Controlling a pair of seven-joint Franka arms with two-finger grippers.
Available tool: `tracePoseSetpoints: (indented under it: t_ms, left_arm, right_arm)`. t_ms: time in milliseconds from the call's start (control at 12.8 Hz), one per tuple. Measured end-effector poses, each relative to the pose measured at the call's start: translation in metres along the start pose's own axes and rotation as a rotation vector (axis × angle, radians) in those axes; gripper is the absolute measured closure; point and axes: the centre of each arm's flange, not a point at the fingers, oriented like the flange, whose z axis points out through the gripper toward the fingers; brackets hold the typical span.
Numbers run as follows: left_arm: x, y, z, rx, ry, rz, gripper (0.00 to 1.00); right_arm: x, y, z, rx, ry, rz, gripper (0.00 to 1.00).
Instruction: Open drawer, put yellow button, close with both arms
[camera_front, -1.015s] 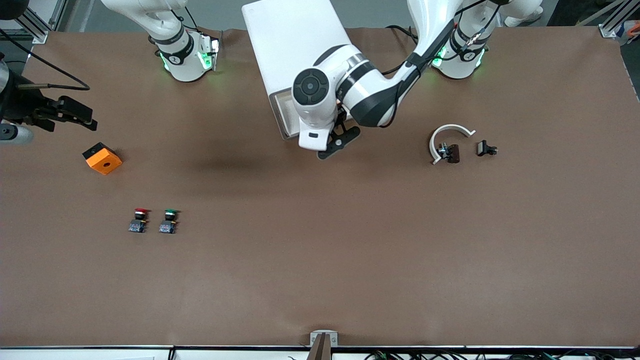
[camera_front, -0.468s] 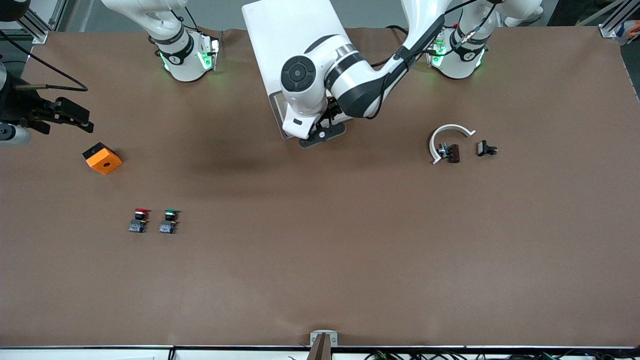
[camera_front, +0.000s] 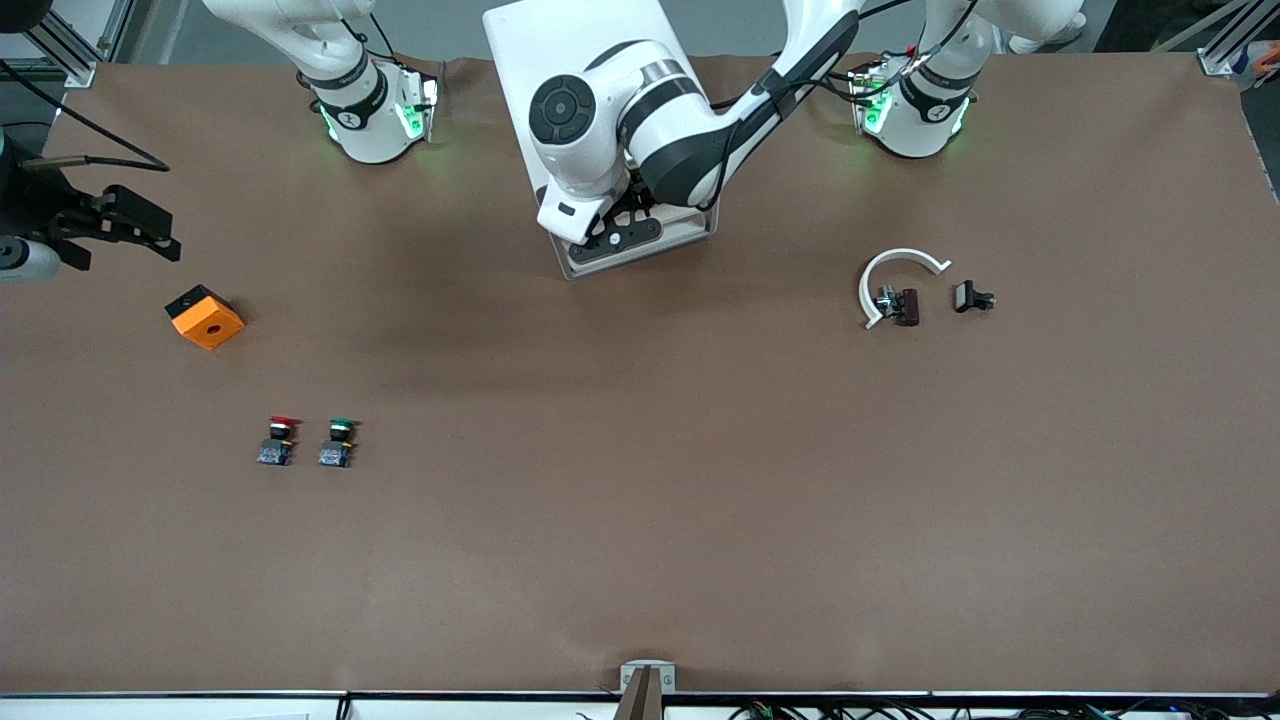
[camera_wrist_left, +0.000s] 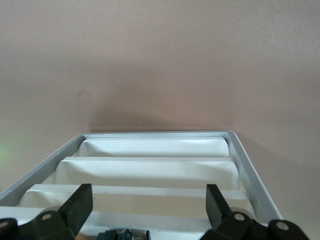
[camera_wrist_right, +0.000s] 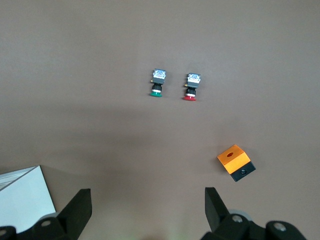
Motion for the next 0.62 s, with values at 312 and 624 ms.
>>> tracePoseSetpoints:
  t_ms: [312,624]
  left_arm:
    - [-0.01,0.002,0.002,-0.003,-0.03,0.003,0.0]
    - [-0.008,0.001,0.001,-0.026,-0.117,-0.03,0.0]
  right_arm:
    - [-0.001,0.006,0.0,-0.001,-0.002,0.01,0.0]
    - [-0.003,0.02,-0.006,-0.003,0.011,0.034,0.0]
